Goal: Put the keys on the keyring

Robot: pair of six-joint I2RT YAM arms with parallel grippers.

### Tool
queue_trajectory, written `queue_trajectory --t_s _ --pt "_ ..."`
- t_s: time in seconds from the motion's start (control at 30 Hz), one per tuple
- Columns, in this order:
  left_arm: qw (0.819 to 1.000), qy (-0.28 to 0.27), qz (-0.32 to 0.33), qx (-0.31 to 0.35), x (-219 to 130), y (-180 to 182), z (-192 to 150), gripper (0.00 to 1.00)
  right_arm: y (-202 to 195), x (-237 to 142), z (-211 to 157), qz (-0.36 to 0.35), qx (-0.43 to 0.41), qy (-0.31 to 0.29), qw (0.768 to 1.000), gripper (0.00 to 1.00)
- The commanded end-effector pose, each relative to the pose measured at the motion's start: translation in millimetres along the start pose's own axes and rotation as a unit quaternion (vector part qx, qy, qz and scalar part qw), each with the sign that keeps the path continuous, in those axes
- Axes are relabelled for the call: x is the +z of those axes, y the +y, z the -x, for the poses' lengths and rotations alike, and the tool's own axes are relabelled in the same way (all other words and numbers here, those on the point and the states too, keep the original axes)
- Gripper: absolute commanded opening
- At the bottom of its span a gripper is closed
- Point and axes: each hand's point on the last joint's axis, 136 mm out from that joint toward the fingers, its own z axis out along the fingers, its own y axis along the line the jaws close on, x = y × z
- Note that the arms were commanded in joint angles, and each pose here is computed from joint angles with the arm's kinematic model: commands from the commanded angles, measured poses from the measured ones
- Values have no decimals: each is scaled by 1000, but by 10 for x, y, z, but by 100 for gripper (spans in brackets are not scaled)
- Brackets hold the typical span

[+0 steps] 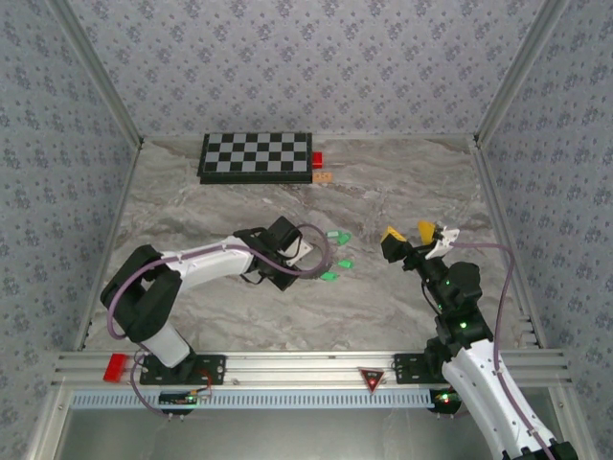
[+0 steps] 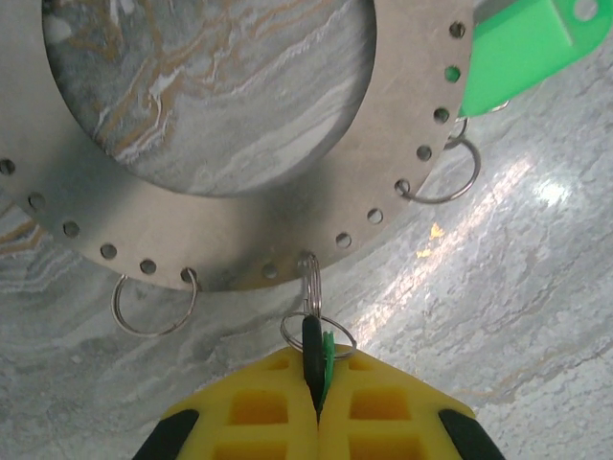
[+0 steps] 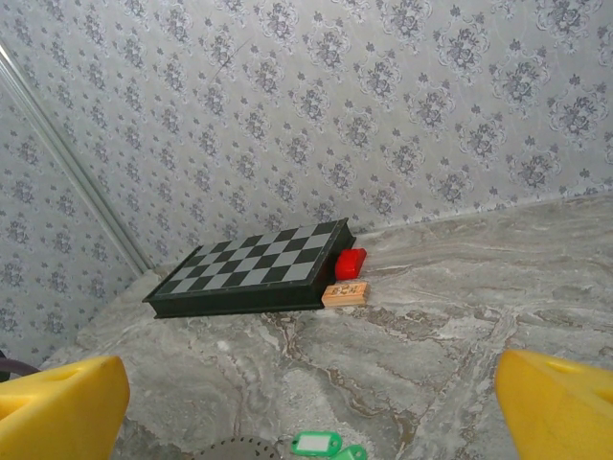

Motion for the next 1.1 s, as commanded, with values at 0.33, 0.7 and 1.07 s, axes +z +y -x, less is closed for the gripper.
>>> queue_trajectory --t_s 0.33,0.7,1.07 --pt "999 21 -9 -42 -72 -62 -235 0 -14 -5 75 -3 7 -17 1000 100" --pt "998 44 -11 -54 -30 -81 -337 9 -14 -7 76 -2 7 -17 1000 100" --pt "998 33 -9 -60 -204 -102 -416 31 -11 -8 85 -1 8 -19 1000 100"
